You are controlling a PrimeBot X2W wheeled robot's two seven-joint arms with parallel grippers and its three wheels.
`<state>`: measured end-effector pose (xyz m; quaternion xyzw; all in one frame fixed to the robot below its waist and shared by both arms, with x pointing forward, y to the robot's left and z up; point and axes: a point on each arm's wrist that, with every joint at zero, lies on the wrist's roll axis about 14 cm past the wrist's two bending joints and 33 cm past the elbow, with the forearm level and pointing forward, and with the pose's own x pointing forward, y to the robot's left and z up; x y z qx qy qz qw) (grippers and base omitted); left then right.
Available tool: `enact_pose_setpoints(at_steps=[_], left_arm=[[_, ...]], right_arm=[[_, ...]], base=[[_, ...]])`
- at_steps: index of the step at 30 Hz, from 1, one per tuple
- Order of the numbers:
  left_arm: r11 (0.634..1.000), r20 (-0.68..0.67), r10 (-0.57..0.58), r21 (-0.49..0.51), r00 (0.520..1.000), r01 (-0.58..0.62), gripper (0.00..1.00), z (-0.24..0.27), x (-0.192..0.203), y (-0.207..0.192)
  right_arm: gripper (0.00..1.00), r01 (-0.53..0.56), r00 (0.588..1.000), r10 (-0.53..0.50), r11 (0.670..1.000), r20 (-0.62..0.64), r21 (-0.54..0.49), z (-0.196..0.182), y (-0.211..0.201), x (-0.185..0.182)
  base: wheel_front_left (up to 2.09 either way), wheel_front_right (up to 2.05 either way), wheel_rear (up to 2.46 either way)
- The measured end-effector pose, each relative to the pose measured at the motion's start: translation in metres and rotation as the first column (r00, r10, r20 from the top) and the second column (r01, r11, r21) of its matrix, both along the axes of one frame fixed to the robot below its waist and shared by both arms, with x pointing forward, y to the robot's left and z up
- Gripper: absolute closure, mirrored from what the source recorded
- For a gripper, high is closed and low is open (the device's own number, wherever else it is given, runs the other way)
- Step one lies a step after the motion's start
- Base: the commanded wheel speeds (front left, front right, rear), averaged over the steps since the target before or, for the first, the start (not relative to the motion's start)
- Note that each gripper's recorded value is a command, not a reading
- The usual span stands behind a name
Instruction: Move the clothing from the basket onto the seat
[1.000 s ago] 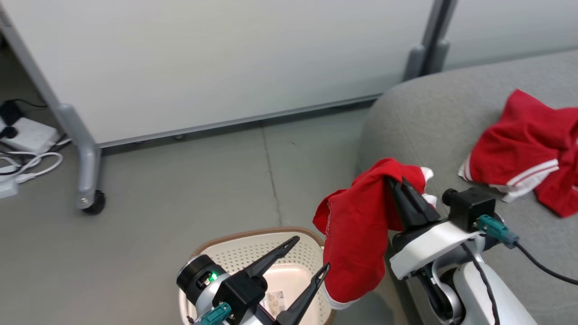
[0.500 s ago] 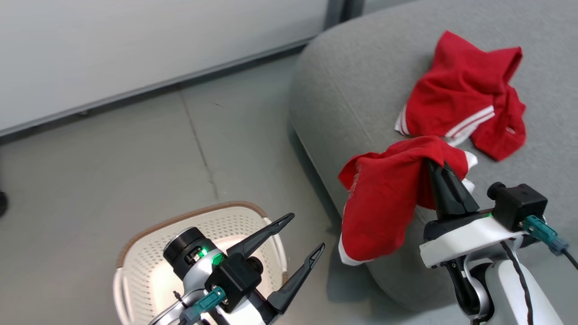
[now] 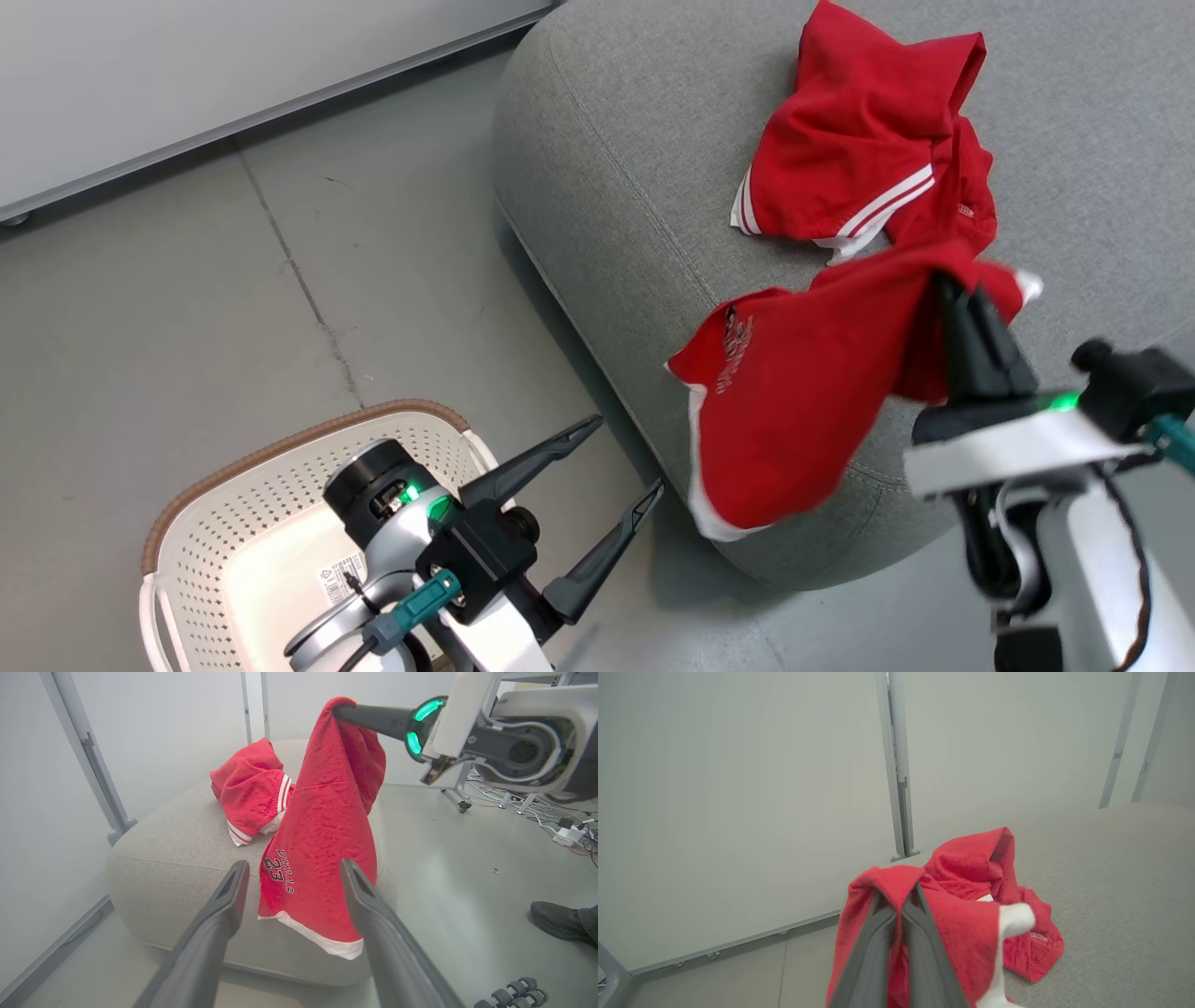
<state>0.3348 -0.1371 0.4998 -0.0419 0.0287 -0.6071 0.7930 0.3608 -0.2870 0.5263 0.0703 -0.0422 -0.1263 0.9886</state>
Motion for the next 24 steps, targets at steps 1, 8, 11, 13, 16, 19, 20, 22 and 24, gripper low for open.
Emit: enact_pose_setpoints(at_steps=[1,8,11,13,16,19,20,22,24], left_arm=[[1.000,0.006,-0.001,-0.004,1.000,0.001,0.00,0.002,0.002,-0.001],[1.000,0.028,0.007,-0.030,1.000,-0.006,0.00,0.009,0.014,-0.003],[0.999,0.037,0.023,-0.037,0.999,-0.021,0.00,0.011,0.021,0.000],[0.999,0.041,0.033,-0.042,0.999,-0.031,0.00,0.012,0.026,0.002],[0.998,0.044,0.047,-0.043,0.998,-0.045,0.00,0.010,0.033,0.008],[0.997,0.040,0.063,-0.046,0.997,-0.061,0.00,0.007,0.039,0.012],[0.997,0.040,0.063,-0.046,0.997,-0.061,0.00,0.007,0.039,0.012],[0.997,0.038,0.069,-0.045,0.997,-0.067,0.00,0.004,0.044,0.015],[0.996,0.028,0.084,-0.045,0.996,-0.083,0.00,-0.003,0.053,0.019]], right_arm=[[1.00,0.007,1.000,-0.007,1.000,0.019,-0.006,0.007,-0.004,0.003],[1.00,0.063,0.978,-0.040,0.992,0.202,-0.110,0.083,-0.038,0.042],[1.00,0.087,0.963,-0.040,0.982,0.267,-0.167,0.119,-0.053,0.060],[1.00,0.100,0.948,-0.033,0.975,0.317,-0.200,0.147,-0.061,0.073],[1.00,0.141,0.932,-0.038,0.954,0.360,-0.264,0.185,-0.080,0.096],[1.00,0.165,0.935,-0.059,0.946,0.351,-0.279,0.190,-0.095,0.114],[1.00,0.165,0.935,-0.059,0.946,0.351,-0.279,0.190,-0.095,0.114],[1.00,0.168,0.947,-0.078,0.947,0.312,-0.274,0.176,-0.104,0.128],[1.00,0.159,0.973,-0.109,0.954,0.202,-0.254,0.132,-0.113,0.146]], base=[[0.00,0.00,0.00],[0.00,0.00,0.00],[0.00,0.00,0.00],[0.00,0.00,0.00],[0.00,0.00,0.00],[0.00,0.00,0.00],[0.00,0.00,0.00],[0.00,0.00,0.00],[0.00,0.00,0.00]])
